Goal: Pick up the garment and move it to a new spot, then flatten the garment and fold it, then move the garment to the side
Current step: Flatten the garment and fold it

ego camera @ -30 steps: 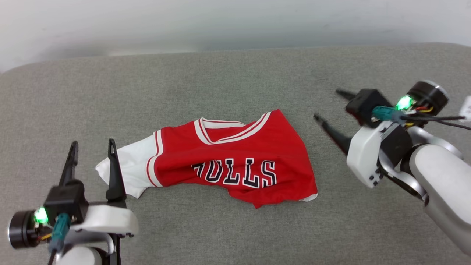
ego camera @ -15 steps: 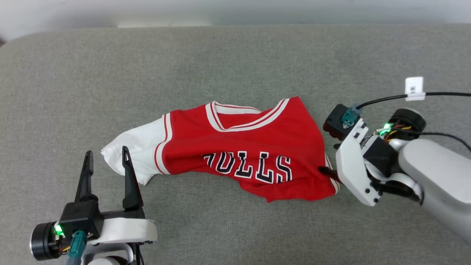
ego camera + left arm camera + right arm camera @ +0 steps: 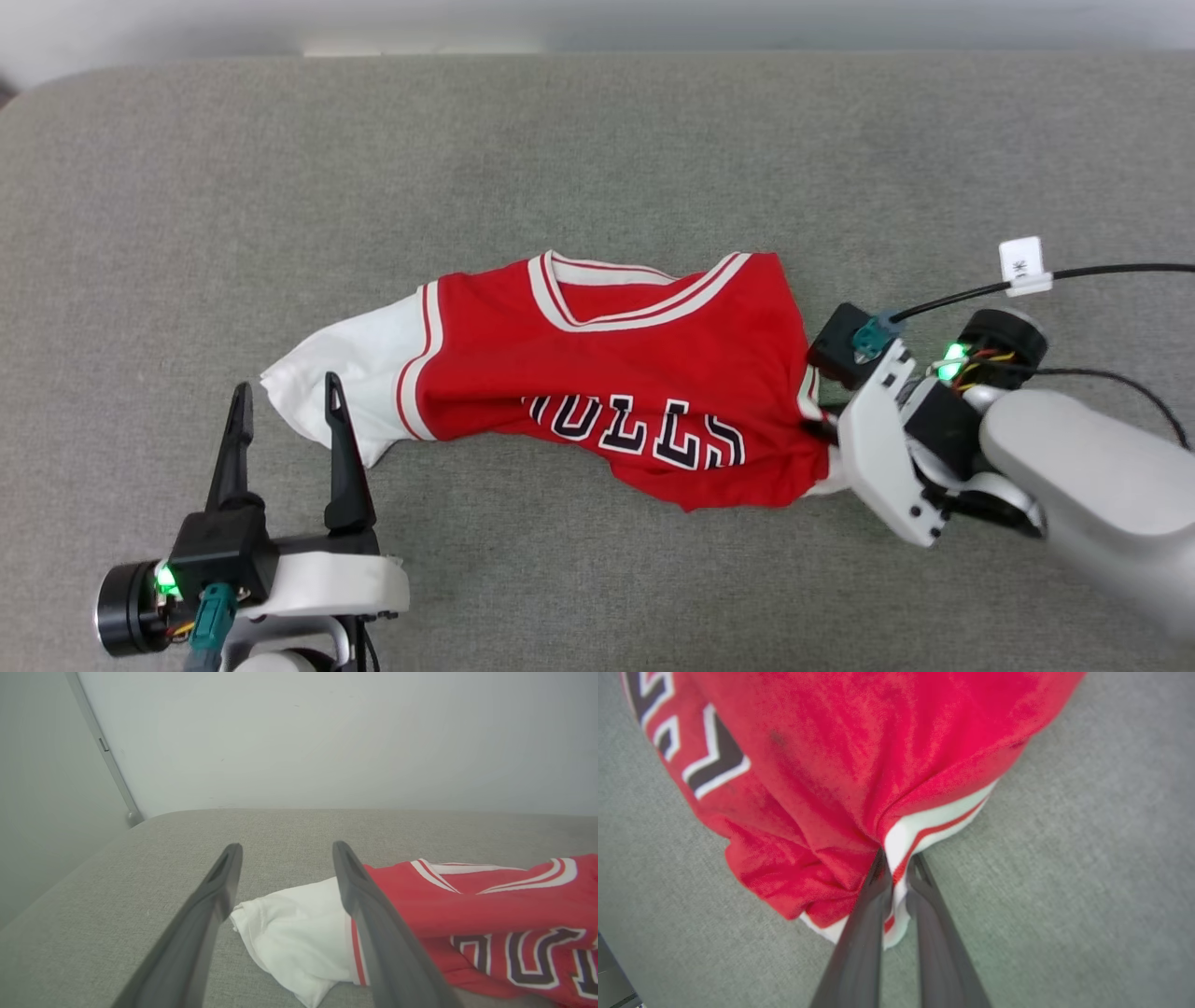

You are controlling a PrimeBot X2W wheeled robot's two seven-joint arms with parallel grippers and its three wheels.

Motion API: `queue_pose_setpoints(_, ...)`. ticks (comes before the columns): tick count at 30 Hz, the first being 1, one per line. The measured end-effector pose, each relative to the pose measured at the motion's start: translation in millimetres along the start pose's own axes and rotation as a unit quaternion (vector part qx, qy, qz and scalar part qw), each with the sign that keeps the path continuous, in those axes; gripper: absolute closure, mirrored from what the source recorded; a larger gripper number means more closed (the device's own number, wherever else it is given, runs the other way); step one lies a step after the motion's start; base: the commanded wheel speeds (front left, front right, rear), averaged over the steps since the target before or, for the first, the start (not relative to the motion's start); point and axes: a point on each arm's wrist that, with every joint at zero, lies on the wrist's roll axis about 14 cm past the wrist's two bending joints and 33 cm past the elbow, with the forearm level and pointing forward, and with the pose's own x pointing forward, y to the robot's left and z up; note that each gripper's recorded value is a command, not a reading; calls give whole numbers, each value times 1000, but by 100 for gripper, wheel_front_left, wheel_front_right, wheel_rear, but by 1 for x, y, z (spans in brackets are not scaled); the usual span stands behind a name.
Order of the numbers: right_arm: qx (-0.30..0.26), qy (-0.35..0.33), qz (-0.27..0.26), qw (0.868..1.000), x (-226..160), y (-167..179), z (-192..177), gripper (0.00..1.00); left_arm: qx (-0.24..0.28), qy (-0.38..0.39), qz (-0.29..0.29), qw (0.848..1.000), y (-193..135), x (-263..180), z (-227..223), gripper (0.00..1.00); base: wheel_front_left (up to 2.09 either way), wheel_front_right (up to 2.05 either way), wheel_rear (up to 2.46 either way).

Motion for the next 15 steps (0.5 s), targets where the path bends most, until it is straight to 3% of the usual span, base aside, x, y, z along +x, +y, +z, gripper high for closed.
queue_pose_setpoints(7,-46,-92,-84,991,-63,-48,43,100,-9,-8,-7,1000,-5,-9,7,0,0,0,0)
queue_pose_setpoints(12,-46,-104,-150,982,-112,-88,43,100,-17,-8,-18,1000,-13,-12,7,0,0,0,0)
queue_pose_setpoints(15,-14,-88,-178,980,-126,-113,29,100,-20,-3,-21,1000,-17,-11,3,0,0,0,0)
